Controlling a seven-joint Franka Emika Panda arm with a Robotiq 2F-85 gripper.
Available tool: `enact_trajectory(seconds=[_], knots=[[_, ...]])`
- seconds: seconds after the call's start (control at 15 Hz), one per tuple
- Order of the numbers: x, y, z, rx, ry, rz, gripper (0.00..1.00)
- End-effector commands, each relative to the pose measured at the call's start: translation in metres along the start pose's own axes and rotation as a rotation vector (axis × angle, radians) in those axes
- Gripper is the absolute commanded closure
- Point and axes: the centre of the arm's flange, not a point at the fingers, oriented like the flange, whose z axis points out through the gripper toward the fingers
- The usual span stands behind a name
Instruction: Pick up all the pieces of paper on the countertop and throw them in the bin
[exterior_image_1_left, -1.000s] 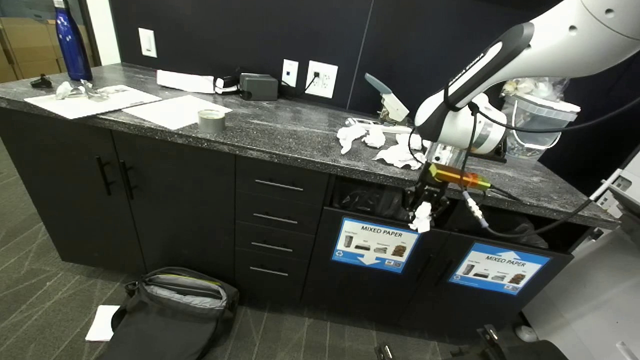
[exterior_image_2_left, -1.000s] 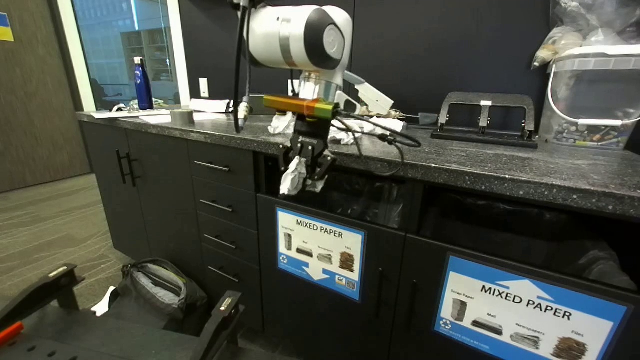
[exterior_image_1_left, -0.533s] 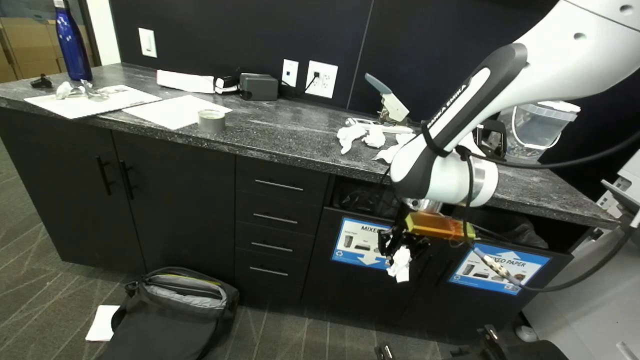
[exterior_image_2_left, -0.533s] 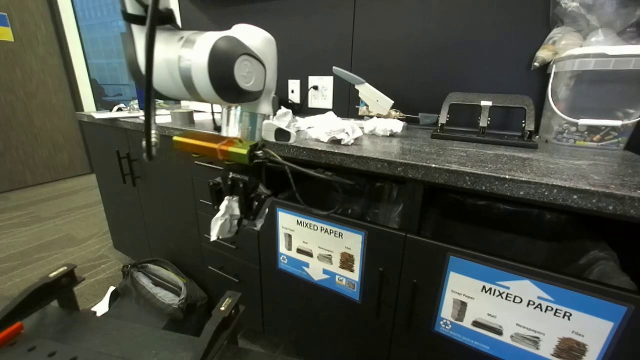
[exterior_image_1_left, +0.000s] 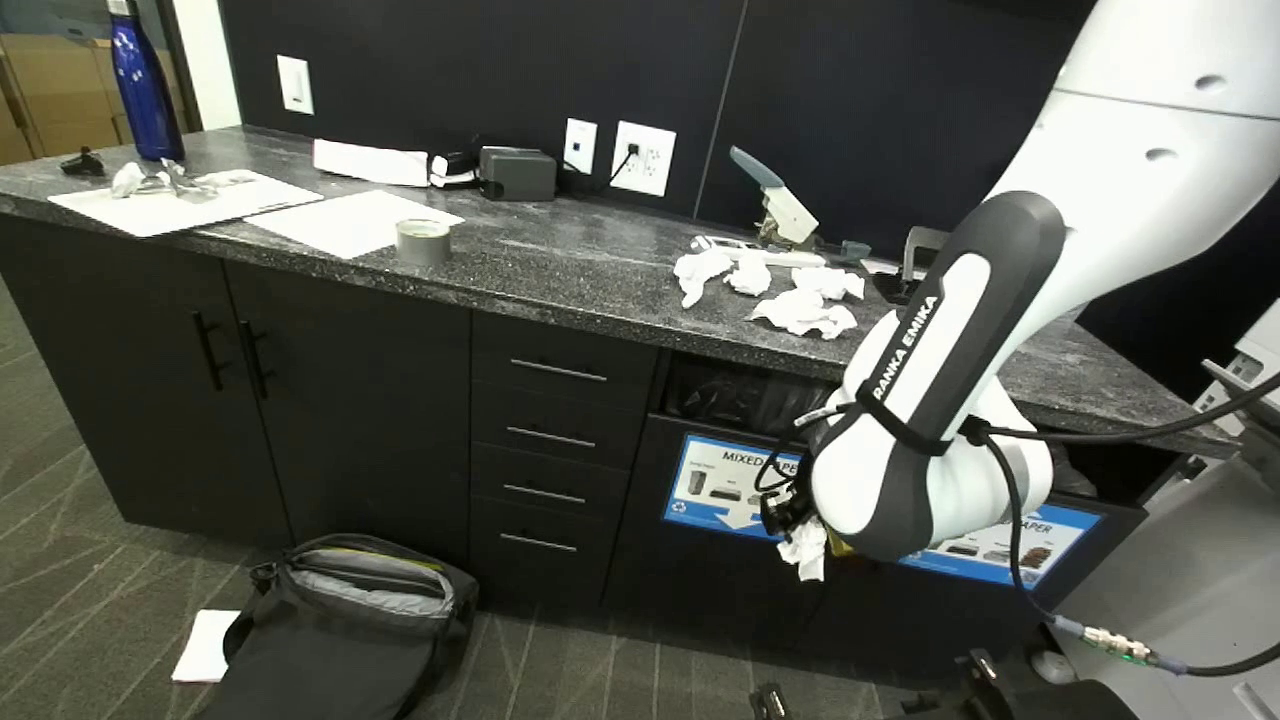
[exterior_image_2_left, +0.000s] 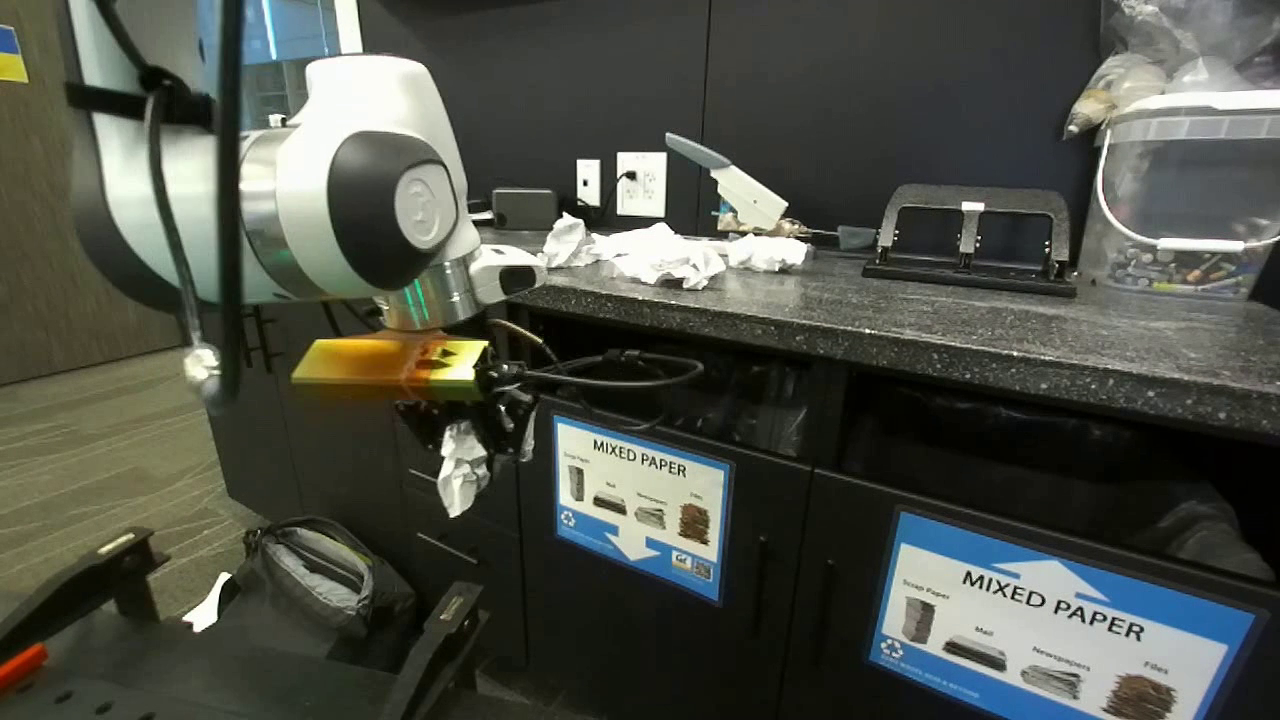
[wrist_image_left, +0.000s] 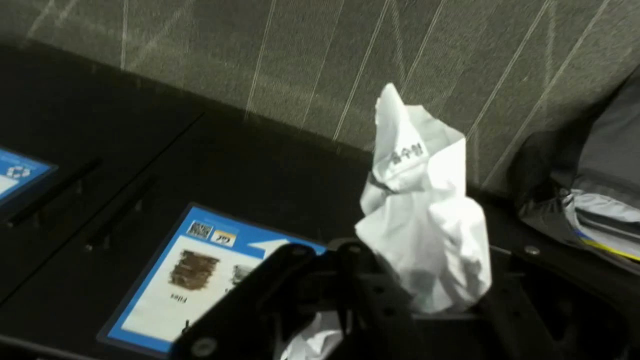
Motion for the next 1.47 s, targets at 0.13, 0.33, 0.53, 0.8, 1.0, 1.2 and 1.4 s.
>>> enact_trajectory(seconds=[0.13, 0.33, 0.53, 0.8, 1.0, 1.2, 1.4], knots=[[0.004, 0.029, 0.048, 0.004, 0.307, -0.009, 0.86], [0.001, 0.044, 0.062, 0.018, 0.461, 0.045, 0.87], [0.006, 0.063, 0.078, 0.025, 0.608, 0.055, 0.86], [0.029, 0.091, 0.102, 0.048, 0.724, 0.025, 0.86], [0.065, 0.11, 0.109, 0.063, 0.787, -0.022, 0.86], [0.088, 0.122, 0.118, 0.07, 0.806, -0.044, 0.86], [0.107, 0.13, 0.127, 0.066, 0.829, -0.05, 0.86]])
